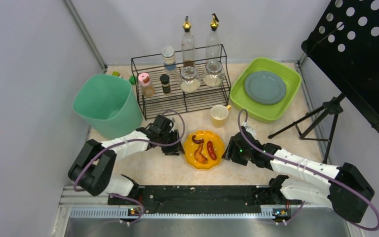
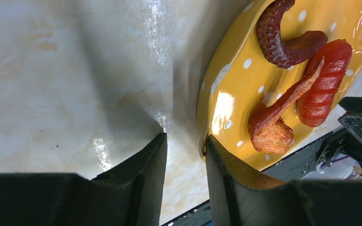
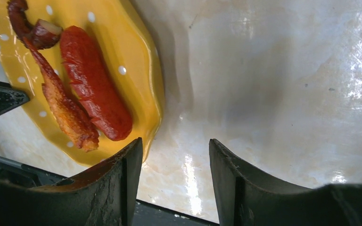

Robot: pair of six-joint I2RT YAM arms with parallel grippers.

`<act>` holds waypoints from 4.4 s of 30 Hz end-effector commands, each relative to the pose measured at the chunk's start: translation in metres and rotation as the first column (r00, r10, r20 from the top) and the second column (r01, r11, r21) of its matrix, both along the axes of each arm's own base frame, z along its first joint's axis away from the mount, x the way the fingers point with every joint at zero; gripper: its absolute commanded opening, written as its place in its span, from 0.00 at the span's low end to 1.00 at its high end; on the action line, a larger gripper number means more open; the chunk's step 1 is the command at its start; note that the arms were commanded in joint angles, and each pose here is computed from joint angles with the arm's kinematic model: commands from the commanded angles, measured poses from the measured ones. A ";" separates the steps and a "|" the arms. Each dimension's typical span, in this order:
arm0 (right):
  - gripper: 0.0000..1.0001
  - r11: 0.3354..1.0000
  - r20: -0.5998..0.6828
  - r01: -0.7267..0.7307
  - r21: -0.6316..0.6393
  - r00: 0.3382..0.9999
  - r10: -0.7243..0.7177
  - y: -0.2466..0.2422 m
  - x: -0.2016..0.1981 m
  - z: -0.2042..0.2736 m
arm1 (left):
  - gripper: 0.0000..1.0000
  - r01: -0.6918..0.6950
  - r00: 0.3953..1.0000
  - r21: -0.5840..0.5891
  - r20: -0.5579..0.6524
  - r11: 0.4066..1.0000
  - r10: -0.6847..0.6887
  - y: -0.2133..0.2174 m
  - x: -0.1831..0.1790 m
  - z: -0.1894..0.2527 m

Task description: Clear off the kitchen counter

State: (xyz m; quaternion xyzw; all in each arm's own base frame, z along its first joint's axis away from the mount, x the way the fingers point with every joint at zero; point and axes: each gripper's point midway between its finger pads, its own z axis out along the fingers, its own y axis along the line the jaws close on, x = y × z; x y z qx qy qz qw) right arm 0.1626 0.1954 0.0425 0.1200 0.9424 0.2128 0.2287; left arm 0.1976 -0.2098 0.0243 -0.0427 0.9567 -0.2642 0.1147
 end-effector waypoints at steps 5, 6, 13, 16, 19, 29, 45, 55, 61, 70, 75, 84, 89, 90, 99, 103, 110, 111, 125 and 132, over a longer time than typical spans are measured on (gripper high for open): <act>0.53 1.000 0.007 0.006 0.031 1.000 -0.006 0.005 0.003 -0.004 | 0.27 -0.009 1.000 0.009 0.015 1.000 0.009 -0.004 0.011 -0.005; 0.53 0.999 0.004 0.009 0.031 1.000 -0.009 0.004 0.003 -0.005 | 0.22 -0.012 1.000 0.012 0.012 1.000 0.012 -0.003 0.010 -0.005; 0.52 0.999 -0.002 0.030 0.040 1.000 -0.030 0.003 0.004 -0.012 | 0.02 -0.031 0.999 0.042 -0.008 0.999 0.032 0.006 0.001 -0.017; 0.53 0.998 -0.010 0.041 0.053 0.999 -0.040 0.003 0.004 -0.016 | 0.00 -0.040 0.999 0.059 -0.021 0.997 0.041 0.011 -0.004 -0.025; 0.52 0.996 -0.009 0.052 0.071 0.999 -0.051 0.004 0.004 -0.018 | 0.00 -0.046 0.998 0.073 -0.031 0.996 0.048 0.016 -0.009 -0.033; 0.52 0.987 -0.006 0.113 0.116 0.994 -0.113 0.001 0.005 -0.024 | 0.00 -0.059 0.996 0.082 -0.062 0.995 0.064 0.024 -0.024 -0.054; 0.52 0.965 0.008 0.183 0.190 0.982 -0.188 0.007 0.017 -0.034 | 0.00 -0.049 0.994 0.081 -0.089 0.995 0.057 0.031 -0.040 -0.070; 0.51 0.946 0.052 0.227 0.231 0.968 -0.245 0.003 0.026 -0.035 | 0.00 -0.054 0.994 0.076 -0.086 0.996 0.060 0.031 -0.041 -0.070; 0.48 0.935 0.093 0.231 0.271 0.960 -0.264 0.006 0.035 -0.032 | 0.00 -0.052 0.995 0.074 -0.086 0.996 0.058 0.031 -0.040 -0.069; 0.47 0.921 0.110 0.199 0.334 0.963 -0.248 0.021 0.042 -0.035 | 0.00 -0.050 0.994 0.076 -0.090 0.996 0.056 0.031 -0.042 -0.070; 0.42 0.915 0.107 0.170 0.366 0.969 -0.223 0.030 0.042 -0.037 | 0.00 -0.050 0.994 0.077 -0.089 0.996 0.056 0.031 -0.041 -0.070; 0.28 0.903 0.098 0.135 0.409 0.977 -0.190 0.036 0.035 -0.046 | 0.00 -0.046 0.994 0.078 -0.094 0.996 0.053 0.031 -0.041 -0.070; 0.12 0.898 0.088 0.140 0.417 0.977 -0.193 0.035 0.032 -0.052 | 0.00 -0.044 0.994 0.070 -0.093 0.997 0.051 0.030 -0.042 -0.070; 0.07 0.897 0.086 0.139 0.419 0.978 -0.192 0.035 0.032 -0.052 | 0.00 -0.045 0.995 0.070 -0.090 0.997 0.051 0.030 -0.042 -0.070; 0.00 0.877 0.093 0.130 0.463 0.977 -0.194 0.037 0.031 -0.046 | 0.09 -0.026 0.996 0.035 -0.082 0.999 0.029 0.022 -0.036 -0.062; 0.00 0.881 0.099 0.122 0.457 0.977 -0.187 0.037 0.030 -0.045 | 0.29 -0.015 0.999 0.026 -0.036 1.000 0.016 0.020 -0.029 -0.051; 0.00 0.885 0.118 0.115 0.452 0.975 -0.187 0.041 0.036 -0.038 | 0.53 -0.002 1.000 0.034 0.028 0.999 0.001 0.023 -0.023 -0.027; 0.00 0.884 0.119 0.112 0.454 0.976 -0.185 0.042 0.037 -0.037 | 0.56 -0.006 0.999 0.034 0.044 0.999 0.004 0.023 -0.021 -0.022; 0.00 0.825 0.152 0.023 0.564 0.980 -0.131 0.064 0.037 -0.006 | 0.70 -0.105 0.964 -0.017 0.244 0.994 0.106 0.037 -0.011 0.085; 0.00 0.762 0.158 -0.016 0.648 0.981 -0.115 0.076 0.036 0.017 | 0.70 -0.110 0.940 -0.074 0.318 0.991 0.128 0.039 -0.010 0.124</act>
